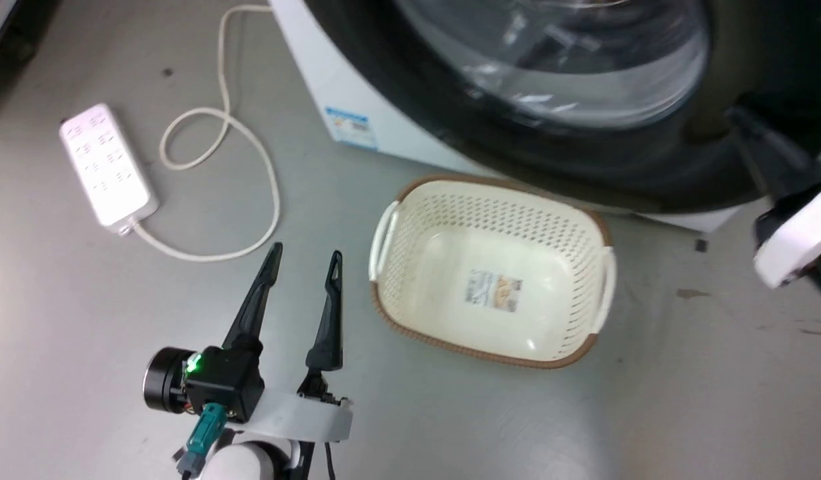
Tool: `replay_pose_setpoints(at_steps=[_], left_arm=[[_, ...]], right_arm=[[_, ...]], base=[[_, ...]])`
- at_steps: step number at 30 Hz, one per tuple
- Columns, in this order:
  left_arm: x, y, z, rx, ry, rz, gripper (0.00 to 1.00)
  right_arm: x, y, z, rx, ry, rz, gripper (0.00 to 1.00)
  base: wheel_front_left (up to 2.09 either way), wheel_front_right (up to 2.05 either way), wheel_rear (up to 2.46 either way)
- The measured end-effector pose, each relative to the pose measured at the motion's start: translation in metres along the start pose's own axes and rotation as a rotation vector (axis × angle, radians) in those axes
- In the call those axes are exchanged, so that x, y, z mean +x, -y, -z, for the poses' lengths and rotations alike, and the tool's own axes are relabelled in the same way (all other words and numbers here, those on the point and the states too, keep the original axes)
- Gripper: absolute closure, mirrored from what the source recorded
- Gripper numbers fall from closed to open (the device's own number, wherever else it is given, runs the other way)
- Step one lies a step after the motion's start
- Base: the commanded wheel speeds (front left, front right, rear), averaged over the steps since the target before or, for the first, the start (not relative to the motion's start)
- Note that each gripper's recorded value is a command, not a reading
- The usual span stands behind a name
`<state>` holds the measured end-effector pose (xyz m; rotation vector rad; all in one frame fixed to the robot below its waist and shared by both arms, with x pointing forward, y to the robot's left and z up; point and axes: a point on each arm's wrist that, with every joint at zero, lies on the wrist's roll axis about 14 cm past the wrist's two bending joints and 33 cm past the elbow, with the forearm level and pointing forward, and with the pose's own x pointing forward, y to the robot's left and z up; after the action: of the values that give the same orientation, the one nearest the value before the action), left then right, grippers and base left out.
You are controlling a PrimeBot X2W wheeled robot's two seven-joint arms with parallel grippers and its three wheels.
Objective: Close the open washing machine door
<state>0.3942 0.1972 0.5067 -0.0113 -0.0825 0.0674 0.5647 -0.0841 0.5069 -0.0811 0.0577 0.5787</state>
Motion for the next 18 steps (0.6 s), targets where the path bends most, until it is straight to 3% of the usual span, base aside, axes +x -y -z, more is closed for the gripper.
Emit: replay_pose_setpoints(at_steps=[12, 18], left_arm=[[0.005, -0.008, 0.01, 0.014, -0.026, -0.025, 0.0], [0.012, -0.003, 0.009, 0.011, -0.017, -0.014, 0.0]], right_arm=[[0.035, 0.07, 0.002, 0.072, -0.022, 0.168, 1.0], [0.041, 0.076, 0.011, 0.119, -0.032, 0.202, 1.0]], base=[[0.0, 0.0, 0.0], [0.0, 0.0, 0.0]])
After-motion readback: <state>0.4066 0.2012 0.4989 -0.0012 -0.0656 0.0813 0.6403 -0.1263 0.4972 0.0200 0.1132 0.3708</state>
